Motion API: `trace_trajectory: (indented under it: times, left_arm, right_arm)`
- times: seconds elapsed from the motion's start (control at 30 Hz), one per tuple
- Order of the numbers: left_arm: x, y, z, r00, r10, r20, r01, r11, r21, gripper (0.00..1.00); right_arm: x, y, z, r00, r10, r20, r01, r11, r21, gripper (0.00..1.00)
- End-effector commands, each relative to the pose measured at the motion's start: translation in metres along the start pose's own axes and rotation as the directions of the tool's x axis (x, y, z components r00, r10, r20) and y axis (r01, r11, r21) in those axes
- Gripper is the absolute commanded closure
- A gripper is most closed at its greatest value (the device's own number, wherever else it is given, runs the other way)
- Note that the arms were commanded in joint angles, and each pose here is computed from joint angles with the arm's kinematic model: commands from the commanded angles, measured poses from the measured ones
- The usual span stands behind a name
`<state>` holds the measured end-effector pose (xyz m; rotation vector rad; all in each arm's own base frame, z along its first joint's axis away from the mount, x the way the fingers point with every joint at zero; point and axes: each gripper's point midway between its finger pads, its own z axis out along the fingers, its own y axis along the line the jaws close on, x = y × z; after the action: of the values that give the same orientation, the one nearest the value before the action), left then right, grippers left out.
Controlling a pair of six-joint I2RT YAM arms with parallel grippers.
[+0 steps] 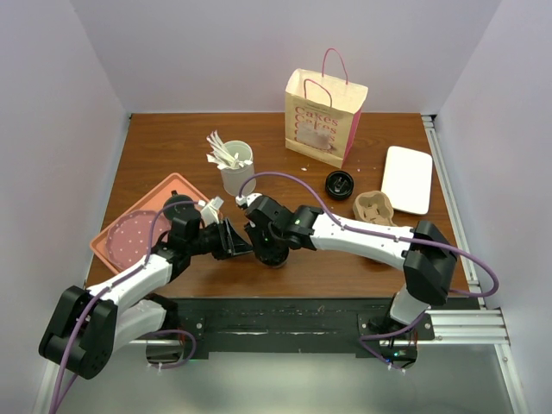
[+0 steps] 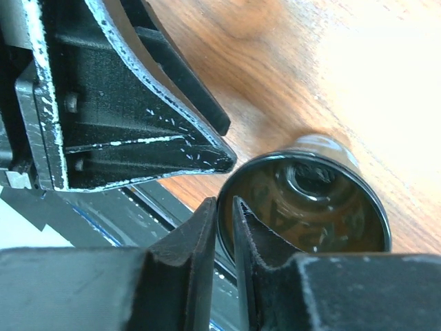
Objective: Pack the takeout coffee
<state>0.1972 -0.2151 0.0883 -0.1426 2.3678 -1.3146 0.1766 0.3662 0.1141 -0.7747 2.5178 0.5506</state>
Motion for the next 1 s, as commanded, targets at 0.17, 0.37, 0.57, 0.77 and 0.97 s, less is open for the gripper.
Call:
trace_trajectory:
  times: [0.17, 0.37, 0.57, 0.77, 0.97]
  left_arm:
    - [-0.004, -0.003, 0.0, 1.0, 0.027, 0.015, -0.027, 1.0, 0.015, 0.62]
    - [-0.005, -0.003, 0.0, 1.0, 0.027, 0.016, -0.027, 1.0, 0.013, 0.62]
    - [-0.005, -0.003, 0.001, 1.0, 0.028, 0.012, -0.028, 1.0, 0.014, 0.62]
    - [-0.004, -0.002, 0.001, 0.999, 0.03, 0.011, -0.03, 0.999, 0.01, 0.62]
    - [-0.004, -0.001, 0.0, 1.0, 0.03, 0.008, -0.03, 1.0, -0.002, 0.62]
  right_arm:
    - [-0.015, 0.01, -0.006, 0.999, -0.009, 0.034, 0.01, 1.0, -0.01, 0.84]
    - [-0.013, 0.006, -0.009, 0.999, -0.011, 0.035, 0.01, 0.999, 0.033, 0.81]
    - [-0.012, 0.005, -0.008, 0.999, -0.037, 0.028, 0.035, 0.997, 0.064, 0.86]
    - [-0.016, 0.006, -0.01, 0.997, -0.052, 0.048, 0.048, 0.996, 0.08, 1.0]
    - [-0.022, 0.001, -0.023, 0.996, -0.065, 0.064, 0.057, 0.99, 0.126, 1.0]
